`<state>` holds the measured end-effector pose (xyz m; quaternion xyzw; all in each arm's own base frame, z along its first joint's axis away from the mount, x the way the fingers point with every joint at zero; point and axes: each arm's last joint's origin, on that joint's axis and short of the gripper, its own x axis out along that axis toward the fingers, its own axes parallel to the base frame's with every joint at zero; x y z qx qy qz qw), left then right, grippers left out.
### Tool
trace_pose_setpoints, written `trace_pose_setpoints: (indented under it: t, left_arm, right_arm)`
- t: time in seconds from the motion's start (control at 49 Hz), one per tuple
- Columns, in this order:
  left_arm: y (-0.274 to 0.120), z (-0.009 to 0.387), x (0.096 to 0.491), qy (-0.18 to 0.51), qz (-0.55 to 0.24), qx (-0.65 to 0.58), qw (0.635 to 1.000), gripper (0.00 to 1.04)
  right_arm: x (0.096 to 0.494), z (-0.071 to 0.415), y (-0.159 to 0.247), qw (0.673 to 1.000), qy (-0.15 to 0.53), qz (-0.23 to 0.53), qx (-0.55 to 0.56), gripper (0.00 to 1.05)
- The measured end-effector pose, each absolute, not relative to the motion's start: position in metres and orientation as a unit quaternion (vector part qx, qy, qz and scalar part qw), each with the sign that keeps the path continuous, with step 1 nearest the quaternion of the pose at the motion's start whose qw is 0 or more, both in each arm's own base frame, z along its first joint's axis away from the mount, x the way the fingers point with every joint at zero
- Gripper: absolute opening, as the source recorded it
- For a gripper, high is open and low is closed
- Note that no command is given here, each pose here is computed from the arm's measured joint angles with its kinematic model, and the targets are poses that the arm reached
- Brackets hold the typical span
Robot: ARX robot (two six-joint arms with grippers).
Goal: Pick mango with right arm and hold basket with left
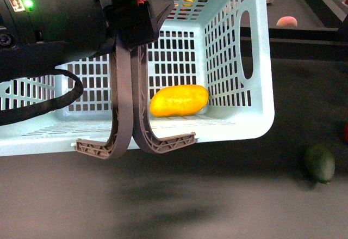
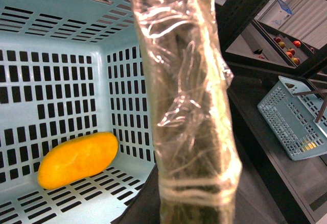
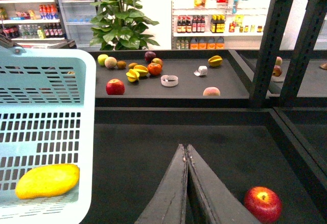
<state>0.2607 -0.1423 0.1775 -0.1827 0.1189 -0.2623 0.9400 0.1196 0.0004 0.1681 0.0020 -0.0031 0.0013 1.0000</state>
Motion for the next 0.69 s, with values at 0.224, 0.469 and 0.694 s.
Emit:
trace_pose_setpoints:
  t: [0.224,0.469,0.694]
  left_arm:
    - [-0.142,0.178,0.261,0.119,-0.262,-0.183,0.940,0.08]
    - [-0.142,0.178,0.261,0.119,-0.262,-0.183,0.940,0.08]
    - [-0.142,0.178,0.261,0.119,-0.262,-0.183,0.940,0.08]
  right_arm:
    - [0.115,0.168,0.000,1.000,-0.004,0.000,0.002,0.02]
    - [0.111,0.168,0.000,1.000,-0.004,0.001,0.002,0.02]
    - [0.107,0.167,0.000,1.000,-0.003,0.000,0.002,0.02]
